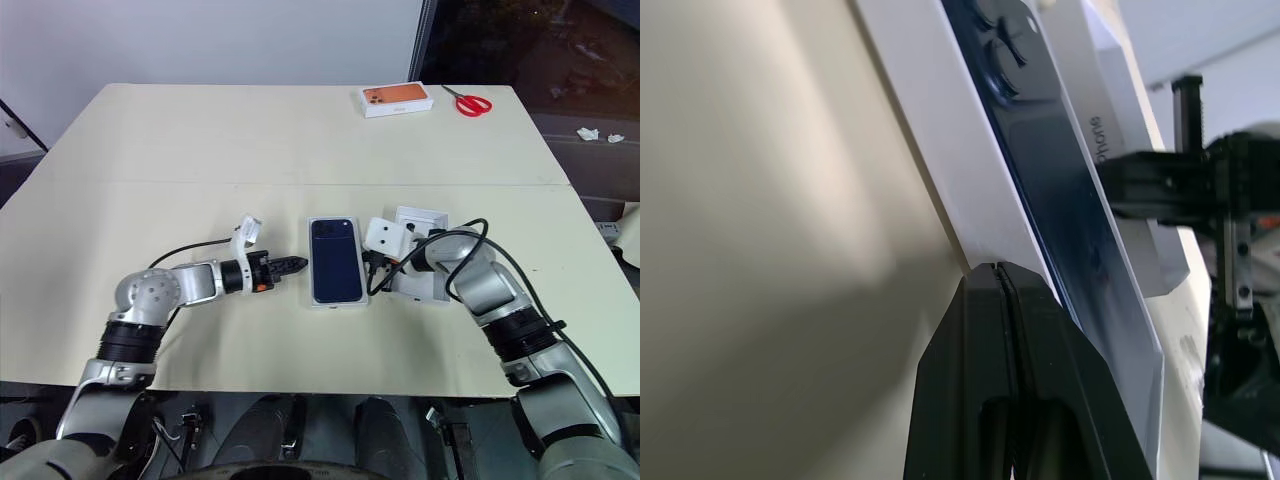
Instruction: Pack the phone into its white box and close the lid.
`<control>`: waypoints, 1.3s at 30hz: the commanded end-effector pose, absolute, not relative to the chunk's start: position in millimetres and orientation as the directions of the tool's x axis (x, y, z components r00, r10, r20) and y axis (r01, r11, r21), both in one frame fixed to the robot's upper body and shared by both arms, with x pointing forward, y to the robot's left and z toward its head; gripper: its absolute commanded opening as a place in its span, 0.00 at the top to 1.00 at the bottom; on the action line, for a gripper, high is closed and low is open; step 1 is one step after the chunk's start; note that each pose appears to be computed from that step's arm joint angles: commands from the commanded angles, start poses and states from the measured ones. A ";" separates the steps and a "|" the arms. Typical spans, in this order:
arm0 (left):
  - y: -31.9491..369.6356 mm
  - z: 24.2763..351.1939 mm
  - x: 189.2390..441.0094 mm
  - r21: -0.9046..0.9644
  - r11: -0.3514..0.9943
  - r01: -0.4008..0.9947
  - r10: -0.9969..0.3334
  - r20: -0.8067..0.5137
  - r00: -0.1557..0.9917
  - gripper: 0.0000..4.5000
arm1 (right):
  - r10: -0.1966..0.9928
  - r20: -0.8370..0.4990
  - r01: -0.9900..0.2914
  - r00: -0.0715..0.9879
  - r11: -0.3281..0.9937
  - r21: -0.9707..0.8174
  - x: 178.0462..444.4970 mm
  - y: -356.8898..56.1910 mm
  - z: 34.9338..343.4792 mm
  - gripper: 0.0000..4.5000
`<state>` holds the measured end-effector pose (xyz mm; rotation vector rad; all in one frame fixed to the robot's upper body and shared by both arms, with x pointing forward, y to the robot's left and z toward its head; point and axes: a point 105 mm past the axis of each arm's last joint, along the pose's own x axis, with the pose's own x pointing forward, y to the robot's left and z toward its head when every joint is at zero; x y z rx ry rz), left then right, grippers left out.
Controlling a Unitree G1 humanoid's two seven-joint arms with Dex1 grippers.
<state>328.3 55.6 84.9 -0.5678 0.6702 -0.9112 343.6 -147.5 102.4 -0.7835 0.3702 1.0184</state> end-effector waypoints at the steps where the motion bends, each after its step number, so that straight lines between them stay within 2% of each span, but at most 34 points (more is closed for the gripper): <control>1: 35.3 84.4 326.0 -0.704 0.443 0.555 -0.888 -0.260 0.380 0.99 | 0.605 -0.624 -0.866 0.495 0.283 -0.412 338.7 -158.9 103.4 1.00; 6: 32.5 83.9 336.7 -0.682 0.461 0.568 -0.879 -0.262 0.398 0.99 | 0.586 -0.654 -0.878 0.478 0.290 -0.381 329.4 -171.0 98.4 1.00; 13: 32.9 83.9 327.6 -0.678 0.434 0.592 -0.896 -0.259 0.361 0.99 | 0.582 -0.628 -0.854 0.518 0.314 -0.414 337.6 -171.7 103.4 1.00; 18: 48.4 84.0 328.8 -0.663 0.467 0.585 -0.878 -0.270 0.395 0.99 | 0.573 -0.629 -0.849 0.525 0.298 -0.437 339.7 -174.0 107.6 1.00; 22: 64.4 91.3 332.0 -0.618 0.498 0.608 -0.859 -0.255 0.444 0.99 | 0.600 -0.579 -0.831 0.552 0.334 -0.445 342.4 -171.5 124.6 1.00; 25: 83.9 99.3 334.9 -0.575 0.533 0.620 -0.835 -0.241 0.495 0.99 | 0.651 -0.532 -0.840 0.541 0.387 -0.381 337.1 -167.5 144.1 1.00; 28: 111.7 111.9 333.0 -0.522 0.561 0.642 -0.817 -0.224 0.531 1.00 | 0.624 -0.579 -0.851 0.524 0.373 -0.369 323.3 -180.6 147.6 0.81; 31: 129.9 119.4 328.2 -0.492 0.566 0.661 -0.816 -0.219 0.535 0.82 | 0.615 -0.589 -0.851 0.524 0.393 -0.347 316.3 -185.2 149.4 0.48; 35: 149.4 138.1 325.1 -0.424 0.567 0.707 -0.814 -0.158 0.559 0.37 | 0.602 -0.542 -0.805 0.586 0.505 -0.311 322.9 -182.0 166.0 0.01; 38: 162.4 153.6 320.0 -0.346 0.561 0.752 -0.819 -0.101 0.564 0.03 | 0.565 -0.524 -0.744 0.638 0.628 -0.229 327.4 -180.1 176.7 0.00; 39: 165.4 158.7 319.6 -0.302 0.568 0.766 -0.815 -0.080 0.573 0.01 | 0.541 -0.526 -0.709 0.656 0.680 -0.186 328.7 -179.8 177.6 0.00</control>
